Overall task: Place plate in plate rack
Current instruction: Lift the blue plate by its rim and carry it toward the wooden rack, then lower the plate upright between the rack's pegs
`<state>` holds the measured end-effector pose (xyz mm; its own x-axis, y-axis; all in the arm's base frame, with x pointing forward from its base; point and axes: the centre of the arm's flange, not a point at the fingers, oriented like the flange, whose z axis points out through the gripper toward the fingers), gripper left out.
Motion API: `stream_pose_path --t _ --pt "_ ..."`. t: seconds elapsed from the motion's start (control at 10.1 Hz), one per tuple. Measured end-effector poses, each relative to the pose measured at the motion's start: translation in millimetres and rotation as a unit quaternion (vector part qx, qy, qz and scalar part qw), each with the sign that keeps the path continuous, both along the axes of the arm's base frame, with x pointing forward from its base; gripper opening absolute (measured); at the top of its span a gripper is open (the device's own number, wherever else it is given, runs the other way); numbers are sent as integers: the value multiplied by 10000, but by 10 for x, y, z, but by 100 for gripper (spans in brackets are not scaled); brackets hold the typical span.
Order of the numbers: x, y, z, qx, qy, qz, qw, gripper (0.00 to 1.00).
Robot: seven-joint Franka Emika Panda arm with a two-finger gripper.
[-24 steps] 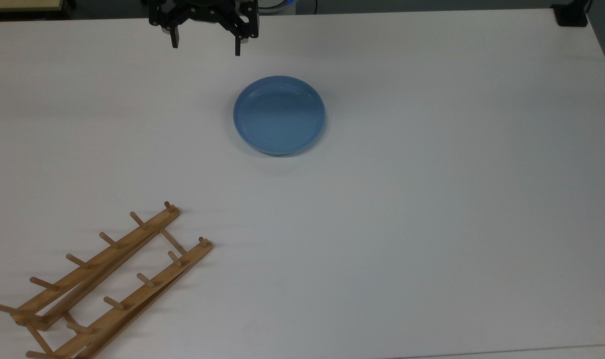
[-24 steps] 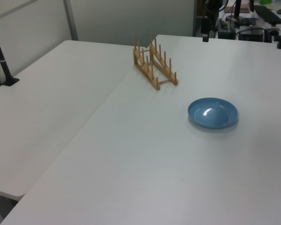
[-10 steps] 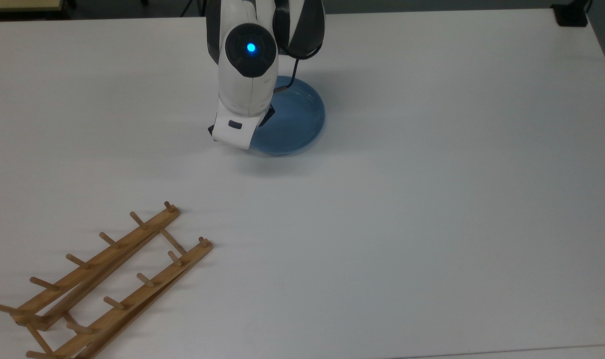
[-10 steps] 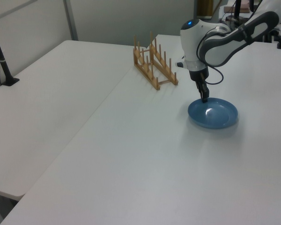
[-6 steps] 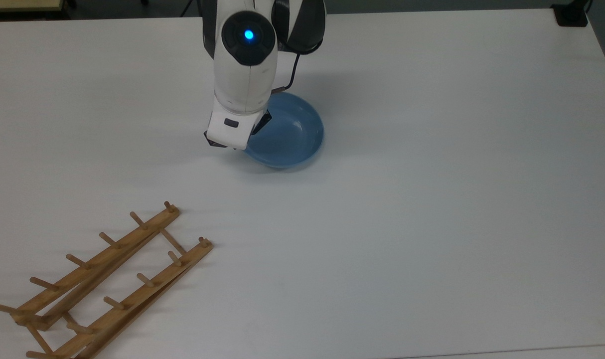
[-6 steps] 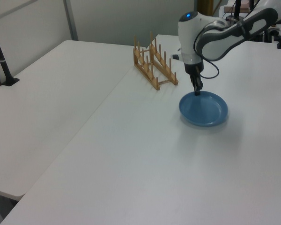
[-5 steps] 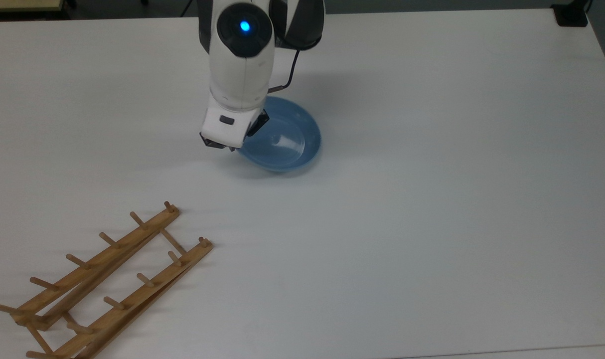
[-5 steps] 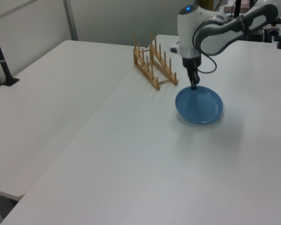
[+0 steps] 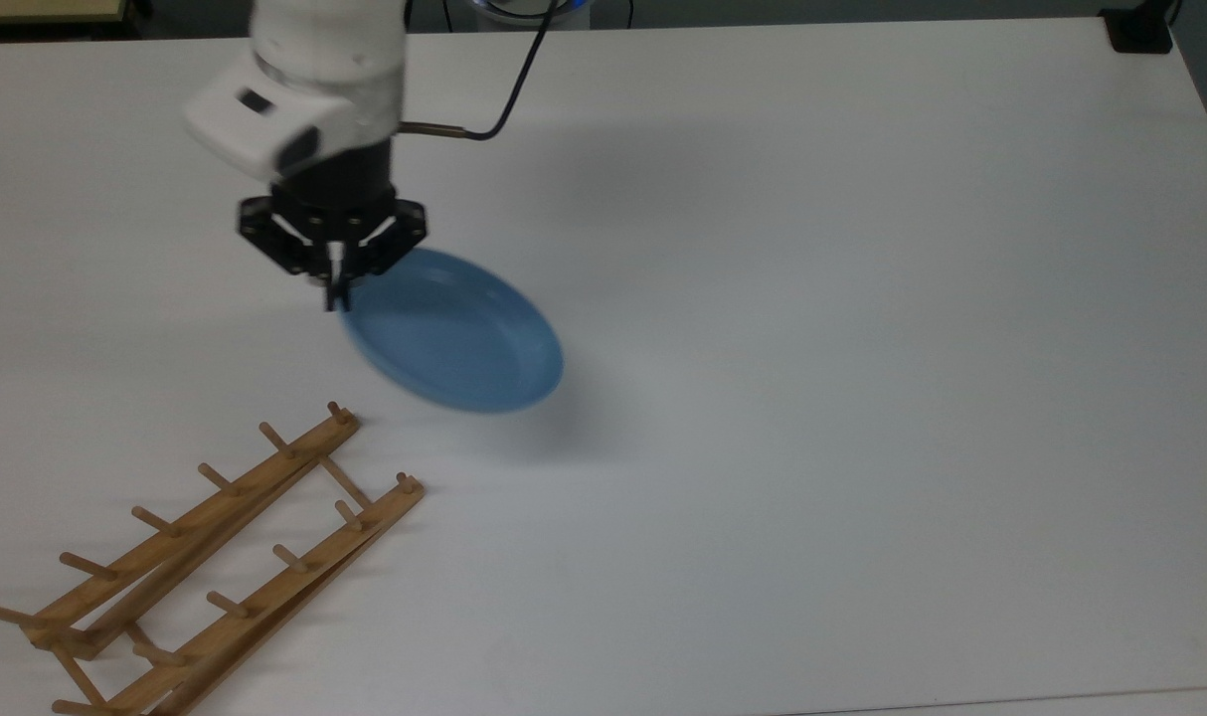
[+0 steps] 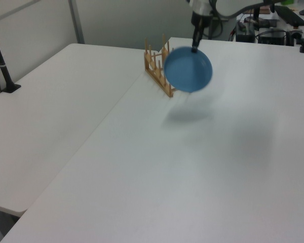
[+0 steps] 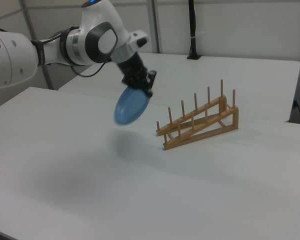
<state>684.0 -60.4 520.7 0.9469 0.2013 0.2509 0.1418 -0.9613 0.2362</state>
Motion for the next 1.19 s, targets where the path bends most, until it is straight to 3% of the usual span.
stream_pose_path --t 0.1,0.2,0.5,0.8,1.19 --pt "80 -190 220 29 -782 -394 9962 5" --pt "119 -367 353 -139 -1343 -539 9894 5" --pt "201 -658 423 -482 -2214 -492 9728 5" --pt "246 -902 162 -957 -2527 -369 9621 5" --pt "246 -1043 -187 -1277 -2304 -286 9643 5"
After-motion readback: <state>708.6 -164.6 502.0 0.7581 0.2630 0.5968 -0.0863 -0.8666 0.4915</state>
